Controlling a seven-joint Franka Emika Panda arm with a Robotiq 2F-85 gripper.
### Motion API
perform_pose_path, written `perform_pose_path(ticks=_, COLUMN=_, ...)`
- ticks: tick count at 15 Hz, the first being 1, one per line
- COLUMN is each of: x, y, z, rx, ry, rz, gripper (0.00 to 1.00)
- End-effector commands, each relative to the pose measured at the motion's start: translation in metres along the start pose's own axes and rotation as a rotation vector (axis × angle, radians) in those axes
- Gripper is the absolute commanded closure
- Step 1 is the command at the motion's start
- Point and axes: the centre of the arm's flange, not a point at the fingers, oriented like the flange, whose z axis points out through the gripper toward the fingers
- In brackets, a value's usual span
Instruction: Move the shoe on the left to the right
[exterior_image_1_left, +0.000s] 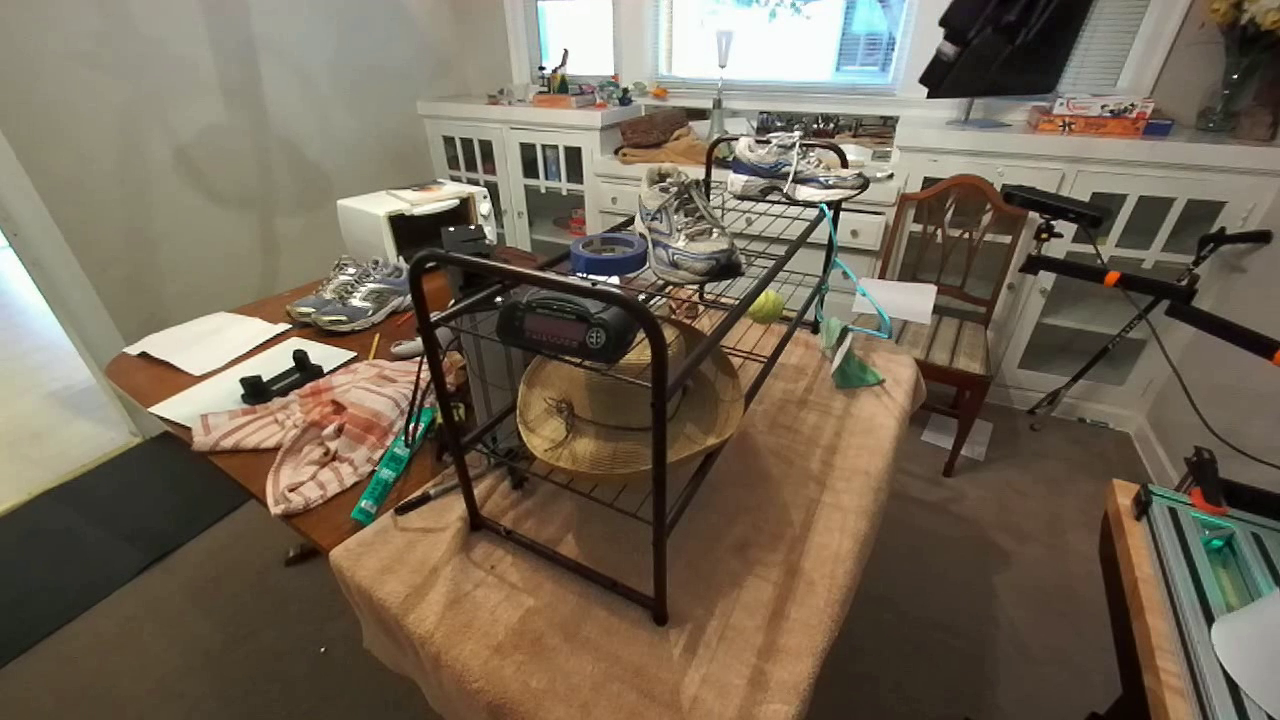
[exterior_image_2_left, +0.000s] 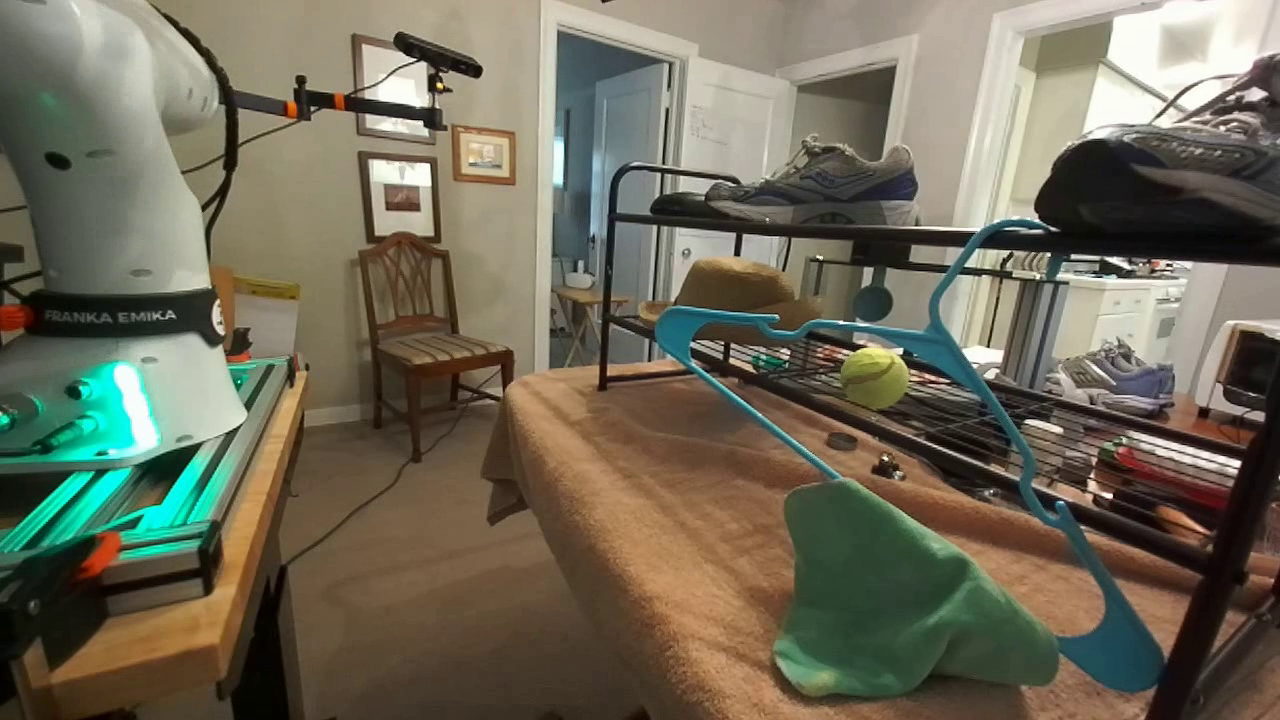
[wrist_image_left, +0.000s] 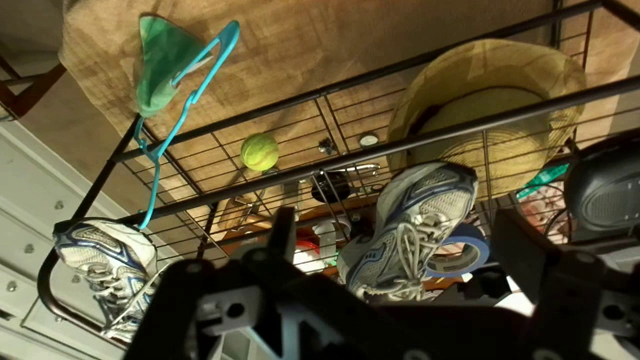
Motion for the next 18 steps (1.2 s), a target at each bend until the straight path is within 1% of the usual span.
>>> perform_pose_path(ticks=1, x=0.069, y=0.001, z=0.01, rx=0.039, ry=-0.026, rz=0.092, gripper=0.0)
perform_pose_path(ticks=3, x=0.097, y=-0.001, z=0.017, rx=0.054, ry=-0.038, rz=0.148, gripper=0.0)
perform_pose_path(ticks=5, x=0.123, y=-0.008, z=0.026, rx=0.062, ry=-0.049, rz=0.238, gripper=0.0)
perform_pose_path(ticks=7, x=0.142, y=-0.015, z=0.038, rx=0.075, ry=-0.061, rz=0.292, gripper=0.0)
perform_pose_path(ticks=9, x=0.152, y=-0.021, z=0.051, rx=0.062, ry=-0.07, rz=0.324, gripper=0.0)
perform_pose_path(ticks=10, x=0.129, y=-0.012, z=0.044, rx=0.056, ry=-0.047, rz=0.273, gripper=0.0)
perform_pose_path(ticks=12, x=0.134, y=-0.014, z=0.051, rx=0.052, ry=-0.055, rz=0.275, gripper=0.0)
perform_pose_path(ticks=16, x=0.134, y=-0.013, z=0.044, rx=0.055, ry=-0.044, rz=0.276, gripper=0.0)
perform_pose_path(ticks=18, x=0.145, y=-0.014, z=0.049, rx=0.064, ry=-0.047, rz=0.278, gripper=0.0)
